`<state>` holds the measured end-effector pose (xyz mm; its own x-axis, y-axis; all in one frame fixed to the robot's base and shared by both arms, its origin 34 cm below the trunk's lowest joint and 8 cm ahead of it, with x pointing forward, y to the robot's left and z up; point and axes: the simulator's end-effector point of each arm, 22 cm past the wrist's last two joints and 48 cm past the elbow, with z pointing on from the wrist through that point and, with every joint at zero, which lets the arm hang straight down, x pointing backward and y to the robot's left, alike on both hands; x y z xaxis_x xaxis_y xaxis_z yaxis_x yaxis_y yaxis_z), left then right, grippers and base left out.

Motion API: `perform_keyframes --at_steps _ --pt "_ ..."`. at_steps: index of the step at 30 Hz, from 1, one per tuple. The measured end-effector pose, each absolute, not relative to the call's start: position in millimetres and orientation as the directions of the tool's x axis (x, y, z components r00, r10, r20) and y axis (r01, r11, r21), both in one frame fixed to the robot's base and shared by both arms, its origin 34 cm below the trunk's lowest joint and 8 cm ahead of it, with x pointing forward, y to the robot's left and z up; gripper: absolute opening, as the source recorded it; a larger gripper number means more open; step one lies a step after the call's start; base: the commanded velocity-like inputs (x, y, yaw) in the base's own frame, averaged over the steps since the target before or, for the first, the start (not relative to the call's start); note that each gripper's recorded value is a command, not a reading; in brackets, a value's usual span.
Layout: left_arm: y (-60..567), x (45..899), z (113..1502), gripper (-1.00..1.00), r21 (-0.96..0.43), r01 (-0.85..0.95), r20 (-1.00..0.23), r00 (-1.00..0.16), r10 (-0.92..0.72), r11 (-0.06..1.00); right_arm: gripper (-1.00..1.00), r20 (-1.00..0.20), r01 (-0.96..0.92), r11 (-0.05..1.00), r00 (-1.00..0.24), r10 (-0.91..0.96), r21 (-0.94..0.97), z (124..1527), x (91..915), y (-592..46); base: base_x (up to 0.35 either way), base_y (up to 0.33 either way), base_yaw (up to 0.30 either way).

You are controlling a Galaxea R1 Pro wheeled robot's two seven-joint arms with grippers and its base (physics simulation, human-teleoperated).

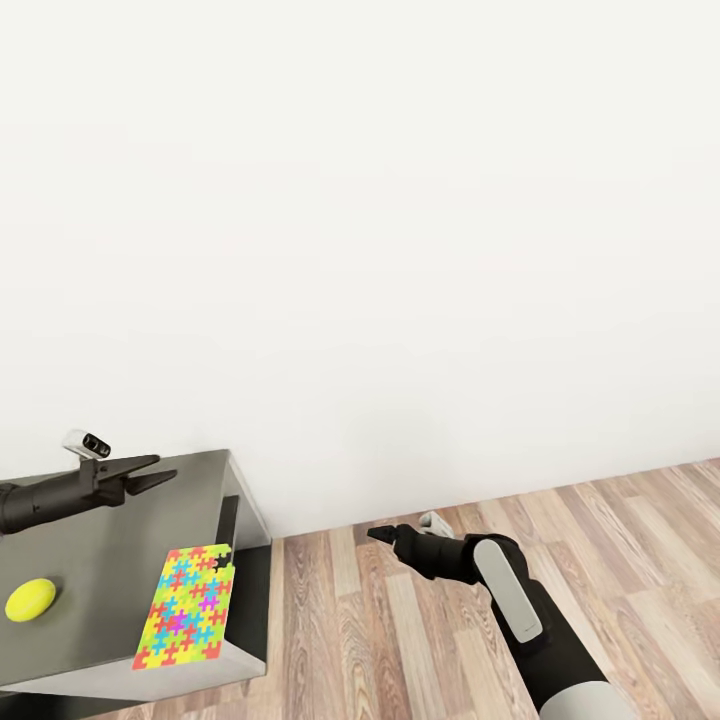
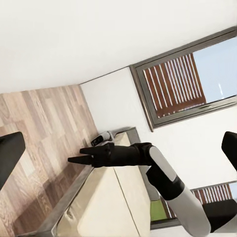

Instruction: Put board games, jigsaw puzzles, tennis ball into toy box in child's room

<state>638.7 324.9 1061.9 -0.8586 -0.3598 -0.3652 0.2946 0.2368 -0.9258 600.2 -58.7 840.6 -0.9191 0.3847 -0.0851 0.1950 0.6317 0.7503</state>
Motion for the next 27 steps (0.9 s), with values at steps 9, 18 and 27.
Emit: perform_keyframes --at_steps 9,18,27 --pt "325.4 638.1 1067.5 1.0 -0.923 0.305 -0.374 -0.854 -0.361 0.236 1.0 -0.098 0.186 0.631 -0.917 0.388 0.753 846.4 602.6 -59.6 0.0 0.0 0.083" --pt "325.7 638.2 1068.9 1.0 -0.921 0.308 -0.378 -0.852 -0.362 0.237 1.0 -0.096 0.191 0.628 -0.915 0.393 0.754 846.6 603.2 -61.3 0.0 0.0 0.025" --pt "324.9 638.0 1068.7 1.0 -0.922 0.308 -0.377 -0.853 -0.361 0.236 1.0 -0.096 0.192 0.627 -0.913 0.395 0.755 847.0 603.8 -61.5 0.0 0.0 0.001"
